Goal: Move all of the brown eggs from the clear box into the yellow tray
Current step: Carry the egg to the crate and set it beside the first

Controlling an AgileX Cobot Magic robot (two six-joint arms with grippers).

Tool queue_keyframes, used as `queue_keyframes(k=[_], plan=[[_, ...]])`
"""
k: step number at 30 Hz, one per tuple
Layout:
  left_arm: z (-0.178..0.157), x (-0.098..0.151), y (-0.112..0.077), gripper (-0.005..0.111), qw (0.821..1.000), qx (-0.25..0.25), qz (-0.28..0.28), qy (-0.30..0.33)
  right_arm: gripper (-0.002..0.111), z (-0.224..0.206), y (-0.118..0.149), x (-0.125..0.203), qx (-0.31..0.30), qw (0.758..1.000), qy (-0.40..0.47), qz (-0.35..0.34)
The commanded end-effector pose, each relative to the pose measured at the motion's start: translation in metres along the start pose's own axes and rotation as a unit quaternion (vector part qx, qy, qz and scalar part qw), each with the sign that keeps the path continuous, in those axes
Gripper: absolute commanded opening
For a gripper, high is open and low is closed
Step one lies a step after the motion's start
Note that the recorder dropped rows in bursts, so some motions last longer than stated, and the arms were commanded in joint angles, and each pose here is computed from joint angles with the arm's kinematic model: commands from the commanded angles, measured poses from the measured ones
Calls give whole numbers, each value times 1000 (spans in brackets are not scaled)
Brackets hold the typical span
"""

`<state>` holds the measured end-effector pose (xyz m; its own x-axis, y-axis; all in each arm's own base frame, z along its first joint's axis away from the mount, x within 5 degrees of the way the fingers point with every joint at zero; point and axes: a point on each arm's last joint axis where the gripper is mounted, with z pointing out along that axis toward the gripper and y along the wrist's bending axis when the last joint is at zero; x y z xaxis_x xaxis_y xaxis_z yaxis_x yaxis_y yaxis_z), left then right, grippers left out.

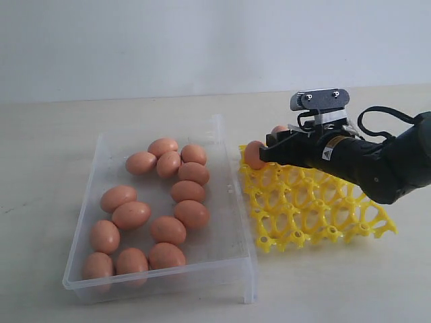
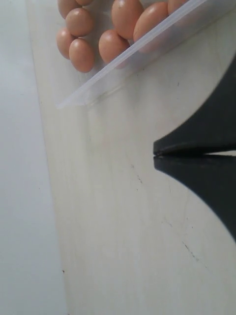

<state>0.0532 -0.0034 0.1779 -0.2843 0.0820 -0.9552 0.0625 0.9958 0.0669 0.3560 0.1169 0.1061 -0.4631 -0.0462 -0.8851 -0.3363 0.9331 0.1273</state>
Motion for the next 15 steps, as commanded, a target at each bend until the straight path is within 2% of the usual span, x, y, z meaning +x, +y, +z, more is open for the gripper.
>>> queue_keyframes(k=[1,4,6,11,13,15], plan=[[-1,-3,0,0,1000,0,-4,-10,0,1,-4,1,7,1000,-12,4],[-1,-3,0,0,1000,0,-4,-10,6,2,-4,3,8,1000,-6,4],[-1,-3,0,0,1000,0,-4,-10,17,1,-6,4,12,1000,1,2],[-1,-3,0,0,1000,0,-3,-10,56,1,-7,8,17,1000,23,3],[-1,-3,0,0,1000,0,-3,-10,65,1,-8,9,19,999,32,3],[-1,-3,0,0,1000,0,-3,-10,67,1,-7,10,19,999,38,-1]])
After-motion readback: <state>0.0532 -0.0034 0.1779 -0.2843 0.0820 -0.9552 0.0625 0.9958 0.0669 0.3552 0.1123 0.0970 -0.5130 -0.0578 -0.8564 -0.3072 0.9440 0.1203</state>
